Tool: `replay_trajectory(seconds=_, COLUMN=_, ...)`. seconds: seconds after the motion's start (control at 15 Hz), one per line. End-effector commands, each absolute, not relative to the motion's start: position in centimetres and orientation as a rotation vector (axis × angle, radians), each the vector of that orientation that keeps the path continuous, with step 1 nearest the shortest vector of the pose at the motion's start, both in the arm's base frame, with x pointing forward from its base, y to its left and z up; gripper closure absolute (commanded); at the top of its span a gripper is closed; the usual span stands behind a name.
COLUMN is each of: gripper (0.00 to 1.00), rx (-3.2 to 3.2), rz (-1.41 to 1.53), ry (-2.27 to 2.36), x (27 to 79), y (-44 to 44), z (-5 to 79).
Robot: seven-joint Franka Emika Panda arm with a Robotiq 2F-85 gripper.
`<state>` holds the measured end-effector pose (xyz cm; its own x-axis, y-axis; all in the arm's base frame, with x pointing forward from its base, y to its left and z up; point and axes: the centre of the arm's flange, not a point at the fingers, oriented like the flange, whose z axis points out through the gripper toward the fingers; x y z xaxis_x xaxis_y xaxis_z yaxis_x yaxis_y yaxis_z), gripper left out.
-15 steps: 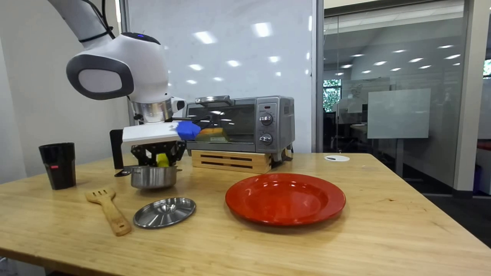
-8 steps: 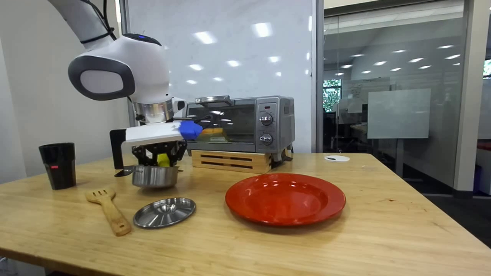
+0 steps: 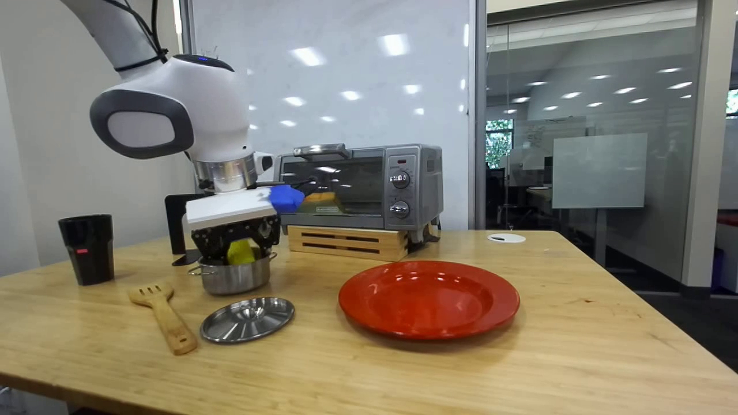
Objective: Put the cob of maize in the pot
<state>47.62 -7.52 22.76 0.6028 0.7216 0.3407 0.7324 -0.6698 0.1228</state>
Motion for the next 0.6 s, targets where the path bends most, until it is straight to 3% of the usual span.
replay_trajectory(seconds=0.0, gripper=0.05, rx=-2.835, rz=-0.559, ry=-1.332, x=45.0, y=-8.1, z=22.1)
replay_trajectory(seconds=0.13, gripper=0.0, rx=-2.858, rz=-0.571, ry=-1.364, x=44.1, y=-8.4, z=22.2)
replay_trajectory(seconds=0.53, gripper=0.0, rx=-2.9, rz=-0.587, ry=-1.476, x=42.6, y=-7.6, z=25.5)
